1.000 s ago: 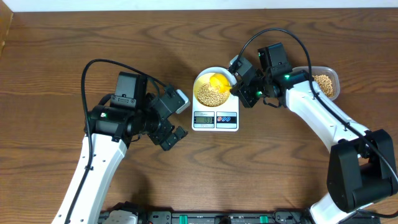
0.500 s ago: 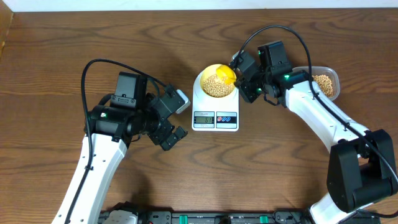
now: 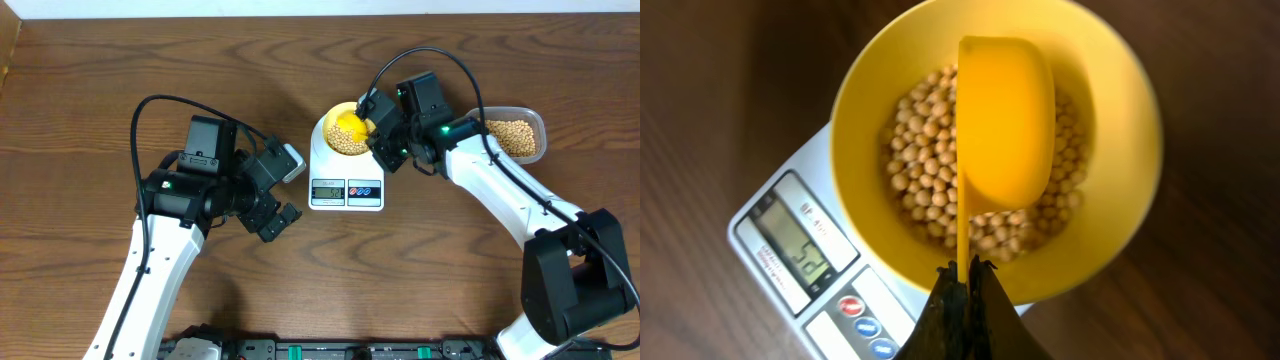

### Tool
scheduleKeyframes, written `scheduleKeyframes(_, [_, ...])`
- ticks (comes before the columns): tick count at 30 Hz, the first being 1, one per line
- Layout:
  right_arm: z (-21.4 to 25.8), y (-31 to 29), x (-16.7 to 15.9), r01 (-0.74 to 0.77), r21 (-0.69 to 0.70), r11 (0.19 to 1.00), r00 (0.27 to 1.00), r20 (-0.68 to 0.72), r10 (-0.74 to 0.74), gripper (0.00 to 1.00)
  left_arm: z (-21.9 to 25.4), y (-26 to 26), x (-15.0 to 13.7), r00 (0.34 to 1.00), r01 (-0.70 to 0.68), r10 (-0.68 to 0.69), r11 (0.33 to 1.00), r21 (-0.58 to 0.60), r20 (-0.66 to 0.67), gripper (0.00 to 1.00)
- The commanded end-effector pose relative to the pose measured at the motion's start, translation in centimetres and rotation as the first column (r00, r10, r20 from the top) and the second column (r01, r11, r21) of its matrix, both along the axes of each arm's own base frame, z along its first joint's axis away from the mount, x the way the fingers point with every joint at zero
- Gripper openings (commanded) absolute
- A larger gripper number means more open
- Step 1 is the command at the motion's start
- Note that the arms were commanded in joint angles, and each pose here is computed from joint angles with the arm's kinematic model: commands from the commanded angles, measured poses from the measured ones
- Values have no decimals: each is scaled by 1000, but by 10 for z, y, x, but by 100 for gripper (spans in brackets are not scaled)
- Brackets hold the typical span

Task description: Scoop item into bowl and weigh 50g on scale

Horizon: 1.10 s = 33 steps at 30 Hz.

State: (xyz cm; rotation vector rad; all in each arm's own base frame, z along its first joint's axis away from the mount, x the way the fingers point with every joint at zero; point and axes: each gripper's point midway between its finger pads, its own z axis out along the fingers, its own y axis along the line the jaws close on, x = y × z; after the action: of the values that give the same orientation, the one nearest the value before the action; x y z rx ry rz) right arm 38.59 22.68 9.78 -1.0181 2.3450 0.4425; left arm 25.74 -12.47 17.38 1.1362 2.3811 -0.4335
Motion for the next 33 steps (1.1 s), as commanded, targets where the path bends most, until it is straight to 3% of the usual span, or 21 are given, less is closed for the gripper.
scheduleKeyframes(1, [3, 8, -6, -29, 27, 999, 999, -24, 30, 1, 7, 1, 3, 1000, 9, -9, 1000, -1, 27, 98])
scheduleKeyframes(18, [49, 2, 5, 91, 363, 927, 979, -202, -17, 1, 7, 1, 3, 1000, 9, -9, 1000, -1, 27, 98])
scheduleKeyframes(33, [55, -6, 2, 110, 418, 902, 968, -253, -1, 1, 7, 1, 3, 1000, 9, -9, 1000, -1, 27, 98])
